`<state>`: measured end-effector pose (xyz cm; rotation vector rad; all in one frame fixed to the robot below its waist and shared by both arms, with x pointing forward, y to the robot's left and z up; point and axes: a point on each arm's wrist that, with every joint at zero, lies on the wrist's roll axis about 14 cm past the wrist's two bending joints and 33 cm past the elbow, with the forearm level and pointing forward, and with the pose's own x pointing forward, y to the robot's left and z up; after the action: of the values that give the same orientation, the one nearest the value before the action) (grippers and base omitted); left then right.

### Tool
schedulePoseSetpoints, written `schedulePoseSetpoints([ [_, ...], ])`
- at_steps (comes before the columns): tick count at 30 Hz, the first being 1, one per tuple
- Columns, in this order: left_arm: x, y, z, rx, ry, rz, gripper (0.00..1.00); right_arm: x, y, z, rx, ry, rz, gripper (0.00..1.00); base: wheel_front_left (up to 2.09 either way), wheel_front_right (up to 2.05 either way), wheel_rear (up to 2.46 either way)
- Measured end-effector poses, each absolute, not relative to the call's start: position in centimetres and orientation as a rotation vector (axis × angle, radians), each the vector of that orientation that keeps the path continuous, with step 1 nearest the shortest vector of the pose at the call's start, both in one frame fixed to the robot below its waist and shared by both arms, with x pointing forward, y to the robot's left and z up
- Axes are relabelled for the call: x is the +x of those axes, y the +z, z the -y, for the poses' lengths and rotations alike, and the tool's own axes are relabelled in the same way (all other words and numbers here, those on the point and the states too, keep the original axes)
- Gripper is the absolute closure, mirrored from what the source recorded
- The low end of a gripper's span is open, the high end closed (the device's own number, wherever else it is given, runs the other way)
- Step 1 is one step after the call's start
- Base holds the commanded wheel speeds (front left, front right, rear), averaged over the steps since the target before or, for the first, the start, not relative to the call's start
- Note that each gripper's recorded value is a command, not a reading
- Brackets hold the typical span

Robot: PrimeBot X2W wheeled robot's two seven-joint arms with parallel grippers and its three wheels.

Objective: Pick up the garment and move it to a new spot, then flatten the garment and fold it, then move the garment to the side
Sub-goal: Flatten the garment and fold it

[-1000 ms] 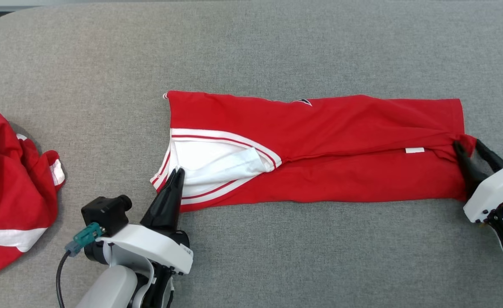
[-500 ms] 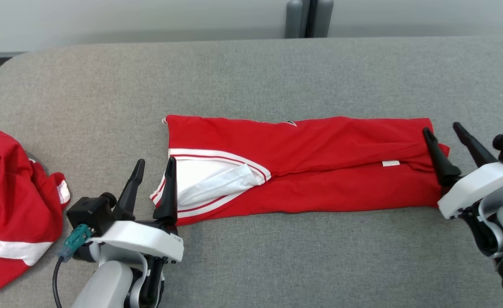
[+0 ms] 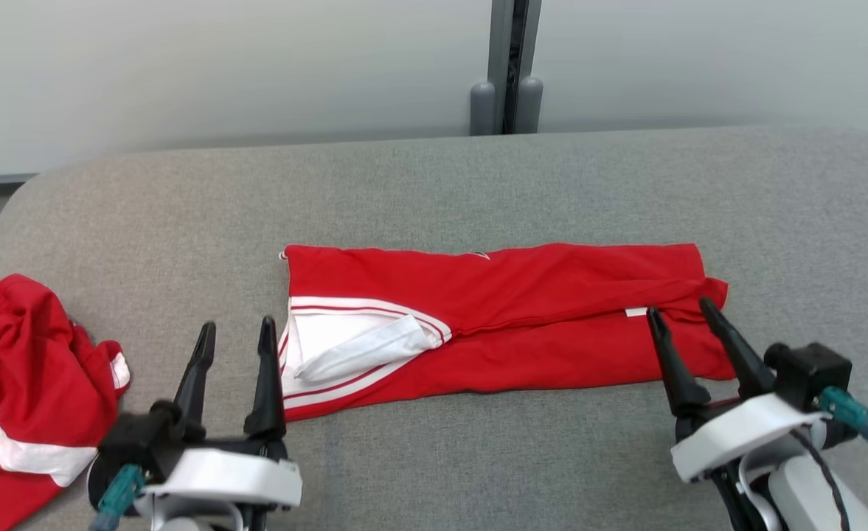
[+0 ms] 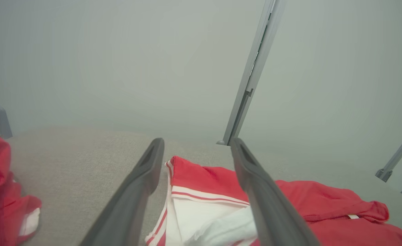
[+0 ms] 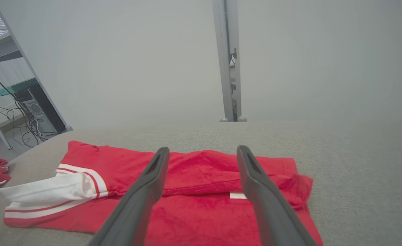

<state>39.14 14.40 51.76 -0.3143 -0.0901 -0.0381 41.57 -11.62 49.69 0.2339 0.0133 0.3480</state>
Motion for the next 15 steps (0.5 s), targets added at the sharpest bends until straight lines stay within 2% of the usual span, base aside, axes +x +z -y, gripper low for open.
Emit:
schedulePoseSetpoints([
  [8,35.7,50.2,-15.2,-0.276,-0.018,0.056,0.0,38.0,49.7,12.4,0.232,0.292,0.012,0.0,0.0,0.0,0.0],
  [15,33.9,50.5,-15.6,-0.242,-0.012,0.069,0.0,36.3,49.4,12.7,0.251,0.267,0.008,0.0,0.0,0.0,0.0],
])
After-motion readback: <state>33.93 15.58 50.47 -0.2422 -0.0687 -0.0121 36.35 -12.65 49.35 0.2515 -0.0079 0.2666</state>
